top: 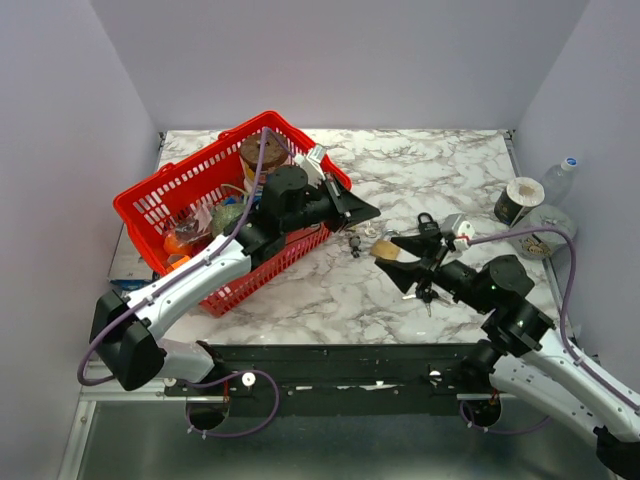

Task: Unlock with the key
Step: Adjust the key.

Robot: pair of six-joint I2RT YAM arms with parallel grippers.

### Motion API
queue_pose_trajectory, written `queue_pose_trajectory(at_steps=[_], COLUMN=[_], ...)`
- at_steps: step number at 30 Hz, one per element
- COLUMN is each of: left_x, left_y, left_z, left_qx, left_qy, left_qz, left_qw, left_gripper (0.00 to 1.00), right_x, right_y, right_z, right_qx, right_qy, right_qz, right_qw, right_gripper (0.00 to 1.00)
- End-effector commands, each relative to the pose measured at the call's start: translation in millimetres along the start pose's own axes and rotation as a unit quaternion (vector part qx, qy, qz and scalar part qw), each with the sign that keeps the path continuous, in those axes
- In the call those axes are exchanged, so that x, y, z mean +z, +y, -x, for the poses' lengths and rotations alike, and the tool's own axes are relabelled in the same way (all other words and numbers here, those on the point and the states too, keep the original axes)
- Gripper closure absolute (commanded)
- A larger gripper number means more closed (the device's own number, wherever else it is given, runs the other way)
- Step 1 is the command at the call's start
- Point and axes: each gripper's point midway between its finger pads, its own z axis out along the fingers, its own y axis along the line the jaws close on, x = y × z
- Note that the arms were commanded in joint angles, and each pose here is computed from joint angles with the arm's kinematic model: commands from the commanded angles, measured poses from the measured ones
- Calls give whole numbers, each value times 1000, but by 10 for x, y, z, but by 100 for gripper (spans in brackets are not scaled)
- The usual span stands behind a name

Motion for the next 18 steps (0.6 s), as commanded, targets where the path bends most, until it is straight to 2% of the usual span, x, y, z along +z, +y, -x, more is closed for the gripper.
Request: queue_pose_trajectory(at_steps=[1,3,7,11,18], left_x=[-128,-167,-395,-433,-423], left_y=[-173,-168,-378,-394,-486], left_z=[77,27,-81,-189,-264], left_qx=[202,275,341,350,351], left_qy=[-22,-32,-55,-54,-69], left_qz=[-22,-43,-125,-158,-182], left_qw=[979,960,930,922,916], left_gripper=[100,100,100,100,100], right_x=[-92,-101,-69,-48,62], right_y=[121,166,215,366,391], right_z=[216,323,355,528,412], right_qx=[78,123,221,270,268], right_qy=[-6,-12,6,-29,7], right_qz=[24,34,68,130,150], right_qw=[997,992,973,954,952], right_gripper=[32,32,38,44,54])
